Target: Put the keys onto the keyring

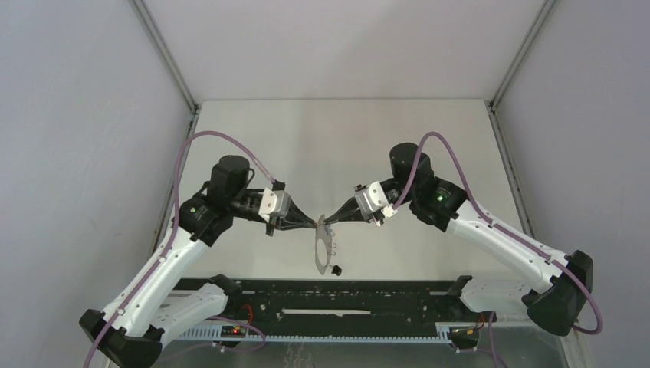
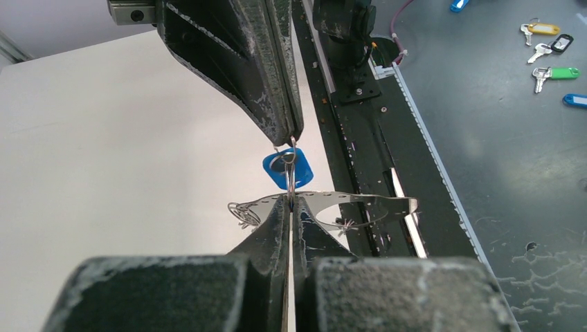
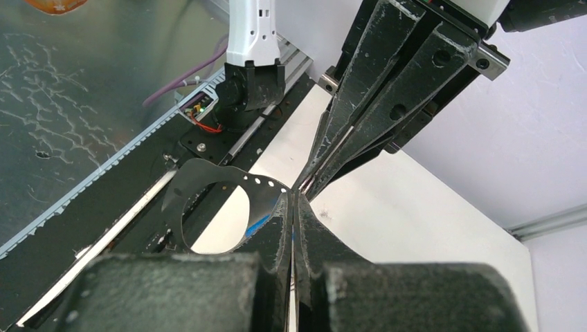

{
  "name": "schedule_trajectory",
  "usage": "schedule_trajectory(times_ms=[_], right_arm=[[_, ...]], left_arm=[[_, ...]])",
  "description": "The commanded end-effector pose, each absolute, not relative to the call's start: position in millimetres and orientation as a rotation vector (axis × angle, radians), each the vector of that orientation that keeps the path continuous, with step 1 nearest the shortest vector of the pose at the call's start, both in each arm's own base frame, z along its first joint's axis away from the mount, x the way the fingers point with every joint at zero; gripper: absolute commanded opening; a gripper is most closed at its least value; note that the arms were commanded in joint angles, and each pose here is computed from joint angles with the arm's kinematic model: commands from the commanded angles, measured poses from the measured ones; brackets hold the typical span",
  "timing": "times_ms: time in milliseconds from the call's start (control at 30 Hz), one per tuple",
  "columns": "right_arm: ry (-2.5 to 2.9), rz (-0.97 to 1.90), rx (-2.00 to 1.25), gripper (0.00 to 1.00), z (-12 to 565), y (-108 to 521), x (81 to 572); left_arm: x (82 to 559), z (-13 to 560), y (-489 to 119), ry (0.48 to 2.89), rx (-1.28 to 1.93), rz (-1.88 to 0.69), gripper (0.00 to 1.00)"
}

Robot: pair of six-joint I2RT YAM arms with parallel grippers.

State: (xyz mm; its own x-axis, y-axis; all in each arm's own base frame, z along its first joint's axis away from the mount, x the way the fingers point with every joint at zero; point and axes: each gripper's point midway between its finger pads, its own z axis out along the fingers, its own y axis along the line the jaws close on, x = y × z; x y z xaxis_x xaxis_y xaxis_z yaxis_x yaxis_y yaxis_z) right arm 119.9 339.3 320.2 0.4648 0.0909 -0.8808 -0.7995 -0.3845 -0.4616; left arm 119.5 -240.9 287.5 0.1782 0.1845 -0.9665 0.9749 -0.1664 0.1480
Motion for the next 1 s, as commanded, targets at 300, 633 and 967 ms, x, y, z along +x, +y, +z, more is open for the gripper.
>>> schedule_trajectory(times_ms=[300,633,967], right_arm=[[0.581,1.06,-1.676,0.0,337.2,339.9,125.4],[0.573,1.076,-1.68,0.0,336.1,343.6,122.1],[0.557,1.088,-1.676,0.0,339.3,345.2,119.7]], left_arm=[[115.1,312.2,-243.7,1.048,1.548,-1.083,0.0],[118.3,311.3,-244.8,1.053,1.54,-1.076,0.0],[121.2,308.9,-245.9,1.067,1.533,-1.078,0.0]])
